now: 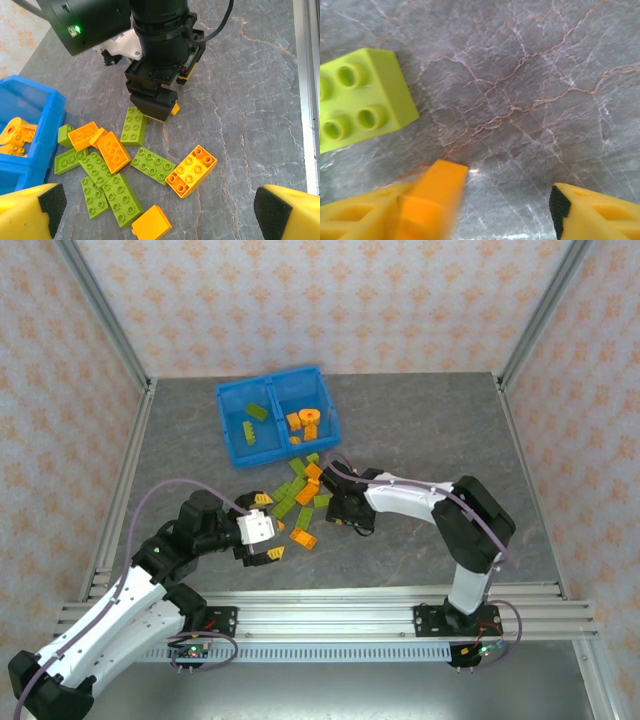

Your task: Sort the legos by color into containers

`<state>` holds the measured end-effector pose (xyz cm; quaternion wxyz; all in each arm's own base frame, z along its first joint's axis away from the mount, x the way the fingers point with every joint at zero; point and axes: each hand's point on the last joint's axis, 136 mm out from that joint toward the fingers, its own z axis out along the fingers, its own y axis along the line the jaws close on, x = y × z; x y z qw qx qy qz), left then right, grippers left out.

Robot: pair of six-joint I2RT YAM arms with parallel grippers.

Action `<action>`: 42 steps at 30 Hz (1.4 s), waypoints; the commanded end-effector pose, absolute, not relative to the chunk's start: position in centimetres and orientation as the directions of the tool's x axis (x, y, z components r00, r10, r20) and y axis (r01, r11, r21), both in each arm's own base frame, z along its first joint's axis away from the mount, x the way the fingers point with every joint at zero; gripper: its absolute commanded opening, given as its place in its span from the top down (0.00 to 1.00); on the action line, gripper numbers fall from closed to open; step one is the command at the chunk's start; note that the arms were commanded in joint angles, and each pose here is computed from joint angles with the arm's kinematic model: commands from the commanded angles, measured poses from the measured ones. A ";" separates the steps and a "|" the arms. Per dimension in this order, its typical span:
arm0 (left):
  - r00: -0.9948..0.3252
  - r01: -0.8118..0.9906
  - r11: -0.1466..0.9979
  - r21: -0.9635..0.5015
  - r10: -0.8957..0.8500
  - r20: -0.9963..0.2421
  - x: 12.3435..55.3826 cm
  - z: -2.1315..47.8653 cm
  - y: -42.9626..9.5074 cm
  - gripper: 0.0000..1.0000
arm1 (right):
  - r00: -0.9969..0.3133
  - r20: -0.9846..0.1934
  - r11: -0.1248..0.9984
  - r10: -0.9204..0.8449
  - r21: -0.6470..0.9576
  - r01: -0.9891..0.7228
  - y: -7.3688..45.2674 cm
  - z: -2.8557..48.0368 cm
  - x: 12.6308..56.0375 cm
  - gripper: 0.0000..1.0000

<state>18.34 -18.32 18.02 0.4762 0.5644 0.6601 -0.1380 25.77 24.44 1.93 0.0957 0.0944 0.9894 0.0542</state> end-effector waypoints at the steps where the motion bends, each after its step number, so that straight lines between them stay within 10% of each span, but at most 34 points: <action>1: 0.106 0.873 0.318 0.371 0.617 -0.780 18.4 18.4 -18.2 0.00 | -0.964 -0.162 0.976 0.210 0.095 0.196 24.2 0.6 25.5 0.31; 11: 0.108 0.873 0.316 0.372 0.618 -0.779 18.4 18.4 -18.2 0.00 | -0.963 -0.159 0.972 0.216 0.128 0.197 24.5 1.3 25.4 0.64; 23: 0.114 0.876 0.311 0.368 0.609 -0.785 18.2 18.8 -18.3 0.00 | -0.937 -0.276 0.967 0.215 0.195 0.164 24.1 7.4 26.4 0.75; 33: 0.012 0.777 0.534 0.334 0.519 -0.855 20.5 21.6 -17.0 0.00 | -0.708 -0.700 0.978 0.094 0.197 -0.066 27.9 21.2 36.7 0.74; 42: -0.121 0.671 0.694 0.262 0.451 -0.884 22.7 22.7 -15.4 0.00 | -0.663 -0.738 0.973 0.126 0.221 -0.061 32.2 20.8 48.3 0.74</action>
